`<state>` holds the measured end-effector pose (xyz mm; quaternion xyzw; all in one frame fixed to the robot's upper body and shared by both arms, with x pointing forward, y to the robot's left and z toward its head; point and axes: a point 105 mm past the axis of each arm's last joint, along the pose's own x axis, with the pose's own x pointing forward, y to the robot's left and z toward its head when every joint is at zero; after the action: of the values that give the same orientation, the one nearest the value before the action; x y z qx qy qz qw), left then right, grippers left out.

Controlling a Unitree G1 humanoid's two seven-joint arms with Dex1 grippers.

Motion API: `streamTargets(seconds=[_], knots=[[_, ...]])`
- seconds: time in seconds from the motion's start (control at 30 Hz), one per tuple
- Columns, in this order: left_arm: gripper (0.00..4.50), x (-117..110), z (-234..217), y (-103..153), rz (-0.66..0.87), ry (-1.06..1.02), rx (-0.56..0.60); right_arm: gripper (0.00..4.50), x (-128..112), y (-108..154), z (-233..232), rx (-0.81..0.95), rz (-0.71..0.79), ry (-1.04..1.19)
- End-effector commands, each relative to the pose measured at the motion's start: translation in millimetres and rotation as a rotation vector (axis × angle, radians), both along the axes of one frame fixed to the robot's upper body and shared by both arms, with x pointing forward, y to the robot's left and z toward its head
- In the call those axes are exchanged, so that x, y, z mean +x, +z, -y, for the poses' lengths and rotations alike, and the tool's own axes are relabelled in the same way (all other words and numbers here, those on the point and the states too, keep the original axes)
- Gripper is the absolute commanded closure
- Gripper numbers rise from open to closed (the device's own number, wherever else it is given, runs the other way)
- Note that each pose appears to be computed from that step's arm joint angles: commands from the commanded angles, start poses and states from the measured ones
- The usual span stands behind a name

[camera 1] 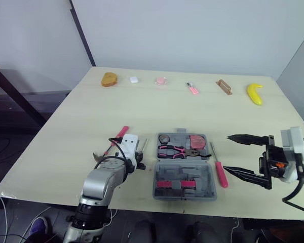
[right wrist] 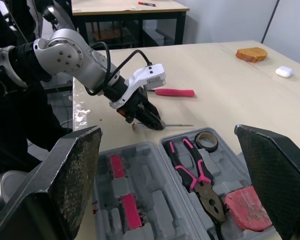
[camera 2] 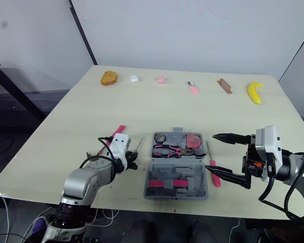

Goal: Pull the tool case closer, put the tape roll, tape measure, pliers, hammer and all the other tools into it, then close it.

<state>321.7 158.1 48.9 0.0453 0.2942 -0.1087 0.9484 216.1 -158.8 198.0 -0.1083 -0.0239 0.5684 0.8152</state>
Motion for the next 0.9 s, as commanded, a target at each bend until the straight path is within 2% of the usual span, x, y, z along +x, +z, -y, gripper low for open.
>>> streamTargets(seconds=[0.03,0.13,0.23,0.33,0.4,0.47,0.63,0.77,0.9], knots=[[4.43,-5.0,-2.2,-11.3,-0.028,0.0,-0.009,0.0,-3.1,1.8,-0.7,-0.011,0.028,0.015],[4.43,-5.2,-3.6,-9.7,0.001,-0.003,-0.031,0.0,-3.2,-0.2,-0.4,-0.011,0.025,0.014],[4.43,-3.8,-2.9,7.5,0.1,-0.045,-0.075,0.0,-3.9,-2.4,-1.1,-0.015,0.013,0.02],[4.43,-9.9,2.6,41.4,0.224,-0.211,-0.15,0.0,-2.0,-0.3,-3.0,0.005,0.01,0.02],[4.43,-22.9,10.5,59.9,0.235,-0.42,-0.188,0.0,-0.1,-0.5,-2.7,0.005,0.012,0.023],[4.43,-36.9,15.6,70.3,0.184,-0.63,-0.18,0.0,1.7,-1.6,-1.1,0.003,0.009,0.025],[4.43,-49.8,25.6,80.0,0.068,-0.972,-0.098,0.0,5.8,-4.6,6.1,-0.03,0.014,0.004],[4.43,-42.6,41.4,79.8,0.008,-1.116,-0.005,0.0,5.2,-3.3,9.4,-0.037,0.028,-0.038],[4.43,-29.0,58.1,71.8,-0.072,-1.158,0.104,0.0,0.1,-2.2,12.3,-0.055,0.038,-0.083]])
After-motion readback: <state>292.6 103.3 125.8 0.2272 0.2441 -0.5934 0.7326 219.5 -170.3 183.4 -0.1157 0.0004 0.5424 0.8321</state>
